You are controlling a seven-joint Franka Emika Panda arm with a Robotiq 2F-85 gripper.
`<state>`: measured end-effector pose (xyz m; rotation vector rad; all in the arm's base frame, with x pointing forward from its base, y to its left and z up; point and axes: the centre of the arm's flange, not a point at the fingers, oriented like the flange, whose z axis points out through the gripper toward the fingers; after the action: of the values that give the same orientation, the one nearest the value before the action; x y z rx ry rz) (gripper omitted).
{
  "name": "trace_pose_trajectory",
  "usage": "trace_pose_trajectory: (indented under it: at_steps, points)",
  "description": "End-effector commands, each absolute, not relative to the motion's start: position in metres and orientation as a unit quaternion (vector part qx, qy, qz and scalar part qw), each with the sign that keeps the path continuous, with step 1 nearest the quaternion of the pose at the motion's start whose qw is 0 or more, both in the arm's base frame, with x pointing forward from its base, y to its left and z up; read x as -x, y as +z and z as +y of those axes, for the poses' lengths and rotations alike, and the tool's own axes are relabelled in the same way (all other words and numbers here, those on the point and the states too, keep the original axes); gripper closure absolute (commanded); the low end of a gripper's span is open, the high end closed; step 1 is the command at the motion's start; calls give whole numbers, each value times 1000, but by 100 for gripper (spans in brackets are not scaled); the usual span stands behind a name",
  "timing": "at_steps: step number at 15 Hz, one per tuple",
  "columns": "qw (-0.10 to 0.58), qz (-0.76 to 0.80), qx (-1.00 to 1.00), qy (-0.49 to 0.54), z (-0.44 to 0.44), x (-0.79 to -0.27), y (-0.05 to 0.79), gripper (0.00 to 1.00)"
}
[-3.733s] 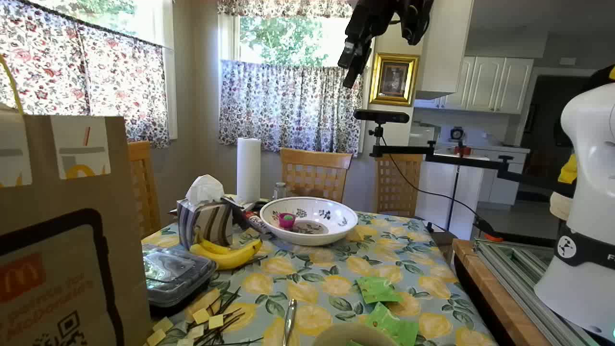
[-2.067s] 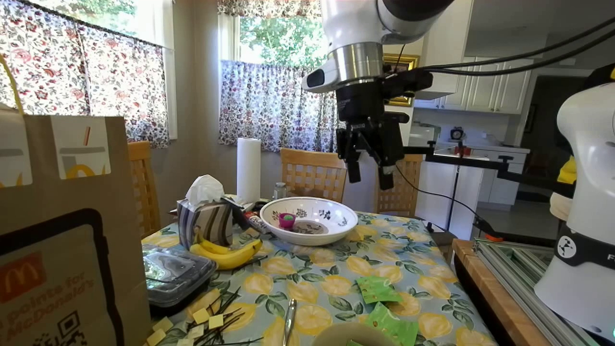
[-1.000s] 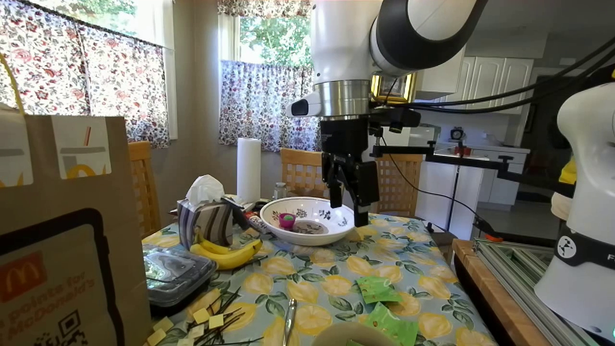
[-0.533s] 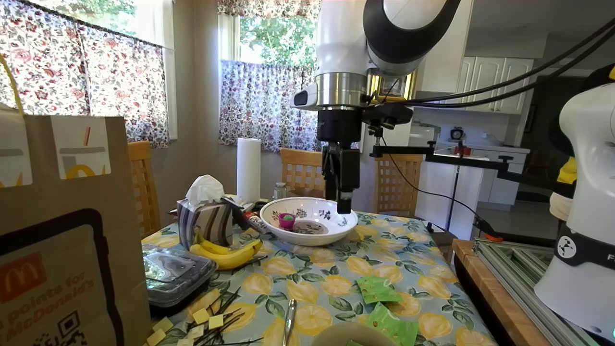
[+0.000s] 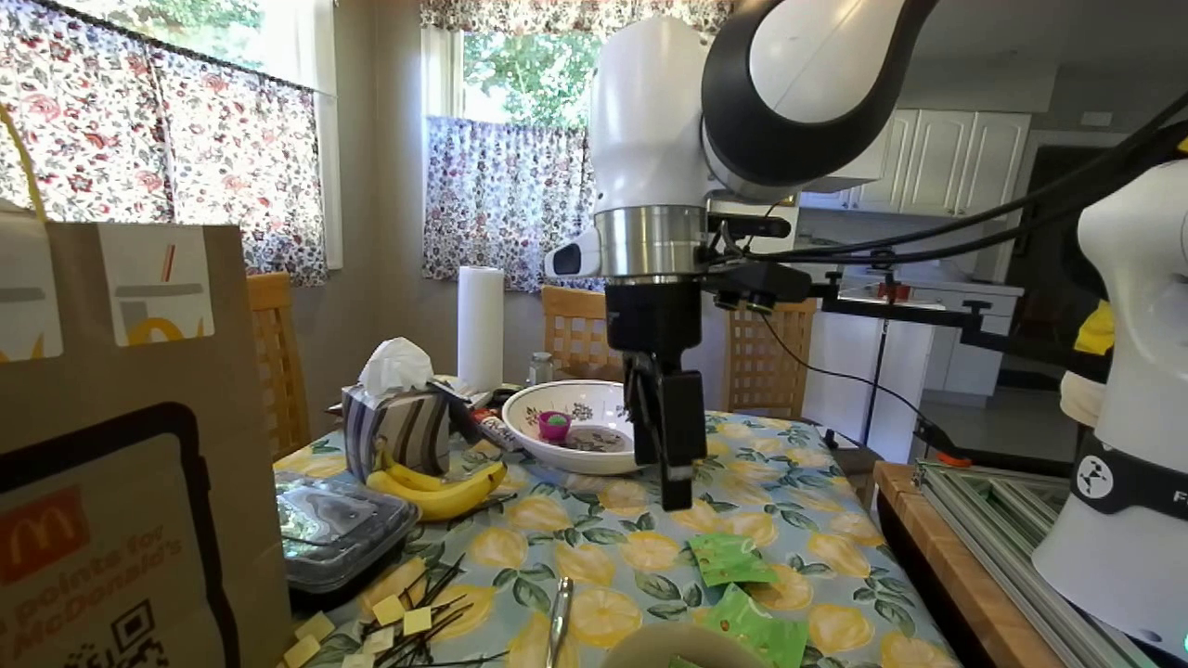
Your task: Remove the green sachet from the bowl, then put another green sachet in the bowl
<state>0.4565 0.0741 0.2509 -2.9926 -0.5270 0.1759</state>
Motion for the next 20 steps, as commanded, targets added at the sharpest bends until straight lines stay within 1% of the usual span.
trace_pose_trajectory:
  at_steps: [1, 8, 10, 11, 20]
  points:
    - [53, -172, 980, 91, 98, -458, 222, 0]
    - [50, -203, 970, 128, 124, -449, 178, 0]
    - [41, -232, 959, 159, 129, -445, 172, 0]
    - [49, -217, 965, 140, 120, -436, 180, 0]
    - [44, -209, 967, 142, 124, -433, 159, 0]
